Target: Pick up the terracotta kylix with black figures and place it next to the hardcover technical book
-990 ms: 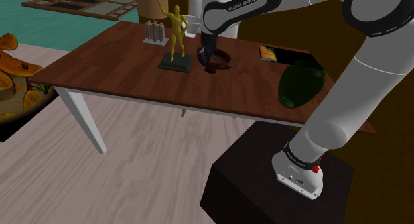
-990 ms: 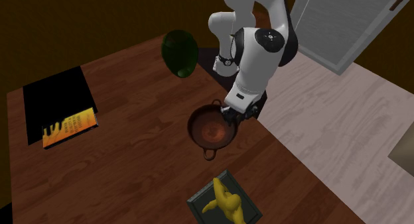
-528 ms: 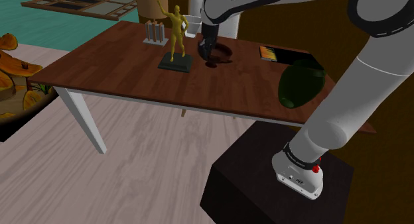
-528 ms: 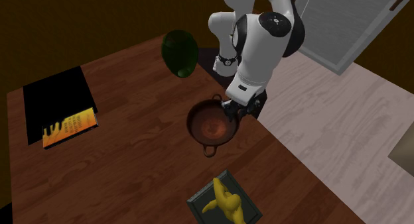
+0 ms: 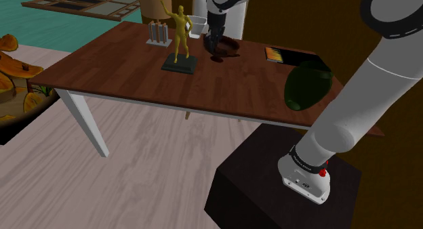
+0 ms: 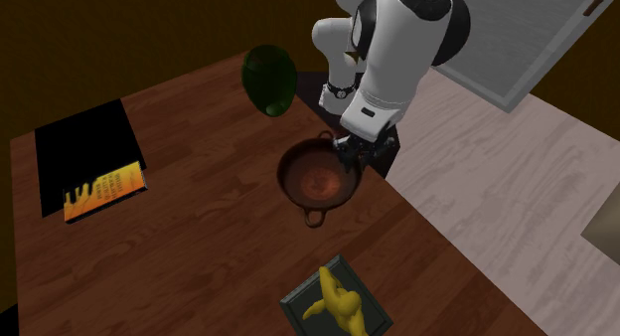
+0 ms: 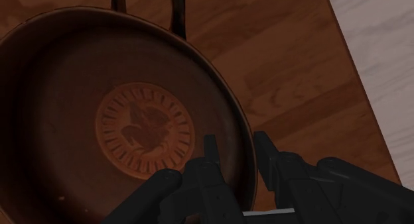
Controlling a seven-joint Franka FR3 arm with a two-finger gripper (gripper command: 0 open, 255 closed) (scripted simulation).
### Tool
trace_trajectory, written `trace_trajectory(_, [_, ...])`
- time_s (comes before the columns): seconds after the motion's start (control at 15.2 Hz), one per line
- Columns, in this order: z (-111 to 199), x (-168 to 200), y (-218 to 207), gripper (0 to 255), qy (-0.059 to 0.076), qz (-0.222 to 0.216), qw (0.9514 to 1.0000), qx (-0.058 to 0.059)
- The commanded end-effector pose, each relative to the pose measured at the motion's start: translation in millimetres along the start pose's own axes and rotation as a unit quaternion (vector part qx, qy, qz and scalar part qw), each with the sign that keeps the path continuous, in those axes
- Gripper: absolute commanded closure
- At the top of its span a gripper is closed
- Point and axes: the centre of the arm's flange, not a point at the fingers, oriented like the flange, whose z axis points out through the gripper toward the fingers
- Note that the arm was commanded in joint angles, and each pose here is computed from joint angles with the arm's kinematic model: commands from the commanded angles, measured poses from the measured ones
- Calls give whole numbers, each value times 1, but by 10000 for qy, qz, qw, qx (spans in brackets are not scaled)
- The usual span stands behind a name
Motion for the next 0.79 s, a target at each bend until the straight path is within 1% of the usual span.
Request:
trace_trajectory(0.0, [-12, 1, 2, 255, 6, -1, 10000, -2])
trace_trajectory(0.2, [-27, 2, 3, 255, 6, -1, 10000, -2])
trace_trajectory(0.26, [-28, 2, 4, 255, 6, -1, 10000, -2])
trace_trajectory(0.73, [-21, -40, 86, 255, 6, -1, 10000, -2])
